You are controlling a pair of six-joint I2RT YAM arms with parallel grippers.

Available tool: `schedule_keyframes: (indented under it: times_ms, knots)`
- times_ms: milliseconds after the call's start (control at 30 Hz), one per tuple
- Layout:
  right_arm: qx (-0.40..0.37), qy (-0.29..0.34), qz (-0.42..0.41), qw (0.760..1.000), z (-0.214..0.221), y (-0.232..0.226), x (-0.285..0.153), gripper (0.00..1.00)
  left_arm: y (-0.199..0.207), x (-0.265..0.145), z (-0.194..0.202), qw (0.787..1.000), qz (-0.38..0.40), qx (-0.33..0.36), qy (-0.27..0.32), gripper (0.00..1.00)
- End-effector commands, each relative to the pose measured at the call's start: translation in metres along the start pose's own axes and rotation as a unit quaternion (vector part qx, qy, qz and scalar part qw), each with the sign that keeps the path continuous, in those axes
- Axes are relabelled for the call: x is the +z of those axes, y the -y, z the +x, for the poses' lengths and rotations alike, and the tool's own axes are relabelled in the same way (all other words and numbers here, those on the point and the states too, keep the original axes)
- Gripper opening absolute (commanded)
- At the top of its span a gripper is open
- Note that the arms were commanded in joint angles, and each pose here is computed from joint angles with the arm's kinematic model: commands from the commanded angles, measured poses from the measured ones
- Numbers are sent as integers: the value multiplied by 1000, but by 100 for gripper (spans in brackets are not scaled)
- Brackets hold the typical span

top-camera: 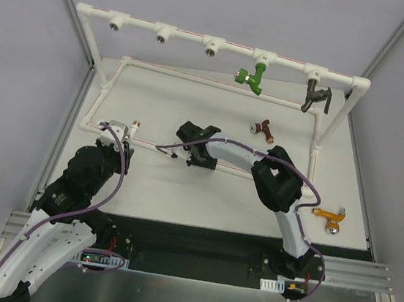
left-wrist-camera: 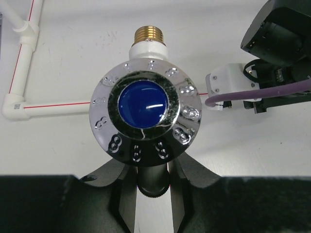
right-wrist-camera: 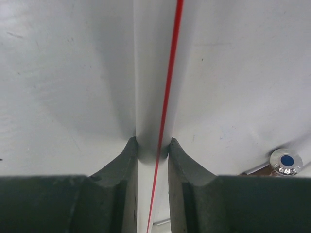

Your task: Install the water faucets

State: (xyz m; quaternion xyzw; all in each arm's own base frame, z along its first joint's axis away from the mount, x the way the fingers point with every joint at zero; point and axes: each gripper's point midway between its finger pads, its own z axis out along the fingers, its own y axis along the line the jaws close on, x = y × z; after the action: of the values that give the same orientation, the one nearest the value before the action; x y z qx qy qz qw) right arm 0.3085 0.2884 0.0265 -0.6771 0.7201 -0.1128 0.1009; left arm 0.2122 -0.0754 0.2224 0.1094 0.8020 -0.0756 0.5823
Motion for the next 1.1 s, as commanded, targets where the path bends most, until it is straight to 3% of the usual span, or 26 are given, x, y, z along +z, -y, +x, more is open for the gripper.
schedule_keyframes:
  times_ms: [0, 267, 467, 600, 733, 800, 833, 1000, 1067]
  knots:
    - [-6, 108, 62, 992, -68, 26, -24, 2, -8, 1, -15, 999, -21, -7, 34, 0]
    - [40, 167, 66, 983, -98, 28, -39, 2, -9, -2, -17, 999, -21, -11, 42, 0]
    - [69, 197, 67, 976, -108, 28, -56, 11, -10, -3, -17, 999, -23, -12, 47, 0]
    - [89, 232, 52, 967, -104, 20, -81, 37, -5, -3, -17, 999, -9, -10, 46, 0]
    - [115, 287, 56, 949, -93, 18, -126, 53, 5, -3, -20, 998, 22, -8, 53, 0]
    - [125, 297, 37, 946, -84, 2, -128, 61, 14, -4, -20, 997, 46, -5, 55, 0]
    - [132, 329, 46, 934, -83, 4, -152, 63, 17, -4, -22, 997, 56, -5, 59, 0]
    - [144, 389, -6, 910, -61, -42, -171, 73, 48, -9, -23, 987, 146, 12, 65, 0]
    - [146, 441, -10, 885, -57, -47, -201, 73, 59, -10, -22, 982, 179, 21, 63, 0]
